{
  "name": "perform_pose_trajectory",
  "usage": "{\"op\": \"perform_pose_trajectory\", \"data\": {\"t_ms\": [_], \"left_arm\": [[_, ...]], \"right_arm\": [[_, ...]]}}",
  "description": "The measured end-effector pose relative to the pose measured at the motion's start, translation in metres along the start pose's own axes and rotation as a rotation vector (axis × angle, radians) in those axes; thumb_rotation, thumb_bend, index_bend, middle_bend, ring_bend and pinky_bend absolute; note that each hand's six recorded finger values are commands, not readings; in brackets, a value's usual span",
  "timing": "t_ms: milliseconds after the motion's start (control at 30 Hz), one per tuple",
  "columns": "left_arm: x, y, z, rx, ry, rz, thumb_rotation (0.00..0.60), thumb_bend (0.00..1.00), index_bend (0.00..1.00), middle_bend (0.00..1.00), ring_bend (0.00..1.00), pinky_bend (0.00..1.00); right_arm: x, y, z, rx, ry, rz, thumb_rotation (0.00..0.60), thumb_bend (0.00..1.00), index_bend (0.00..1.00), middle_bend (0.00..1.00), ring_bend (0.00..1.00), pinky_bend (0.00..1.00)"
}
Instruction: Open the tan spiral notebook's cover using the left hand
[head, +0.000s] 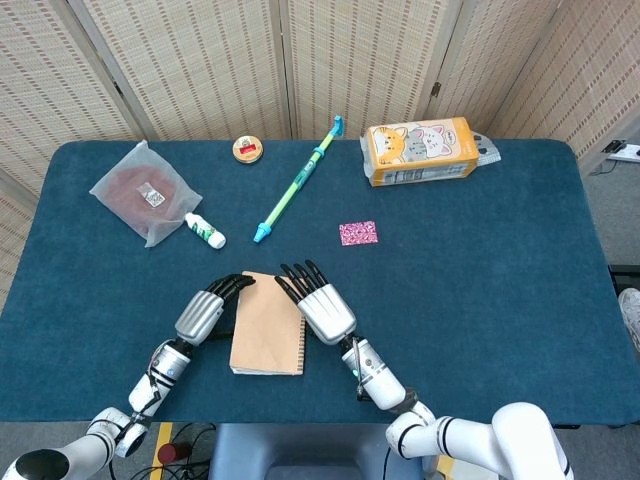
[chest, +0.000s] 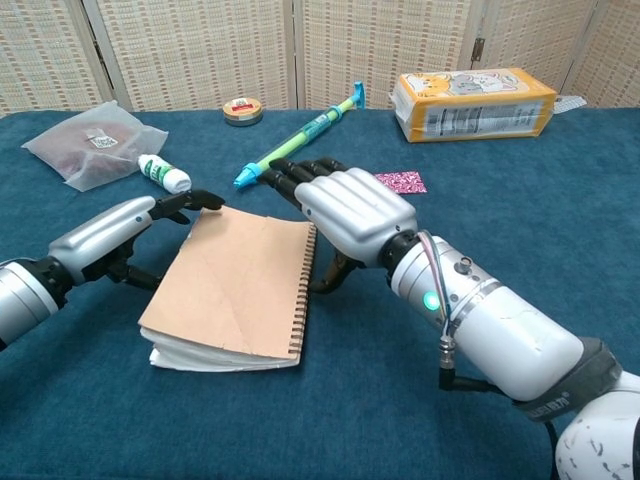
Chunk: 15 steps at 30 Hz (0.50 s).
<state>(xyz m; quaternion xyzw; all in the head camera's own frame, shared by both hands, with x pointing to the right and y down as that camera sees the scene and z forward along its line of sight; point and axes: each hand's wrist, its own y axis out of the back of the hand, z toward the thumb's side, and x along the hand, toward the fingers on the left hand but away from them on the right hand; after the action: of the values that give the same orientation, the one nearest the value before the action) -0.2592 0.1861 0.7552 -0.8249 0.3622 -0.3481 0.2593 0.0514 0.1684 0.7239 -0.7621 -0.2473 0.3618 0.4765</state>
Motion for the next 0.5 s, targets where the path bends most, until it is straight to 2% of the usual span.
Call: {"op": "perform_pose_trajectory", "data": {"t_ms": [133, 367, 500], "left_arm": [[0.0017, 0.0008, 0.003, -0.065, -0.003, 0.003, 0.6, 0.17, 0.17, 0.17, 0.14, 0.22], [0.004, 0.0005, 0.0045, -0.08, -0.015, -0.006, 0.6, 0.17, 0.22, 0.17, 0.14, 0.22], [0.0047, 0.0007, 0.0046, -0.097, -0.021, -0.007, 0.6, 0.26, 0.26, 0.17, 0.14, 0.22]], "right_arm": [[-0.0005, 0.0011, 0.0018, 0.003, 0.007, -0.006, 0.6, 0.0, 0.0, 0.0, 0.0, 0.0], [0.0004, 0.0023, 0.0008, 0.023, 0.013, -0.022, 0.6, 0.0, 0.0, 0.0, 0.0, 0.0], [0.0003, 0.0021, 0.0007, 0.028, 0.014, -0.026, 0.6, 0.0, 0.0, 0.0, 0.0, 0.0]]}}
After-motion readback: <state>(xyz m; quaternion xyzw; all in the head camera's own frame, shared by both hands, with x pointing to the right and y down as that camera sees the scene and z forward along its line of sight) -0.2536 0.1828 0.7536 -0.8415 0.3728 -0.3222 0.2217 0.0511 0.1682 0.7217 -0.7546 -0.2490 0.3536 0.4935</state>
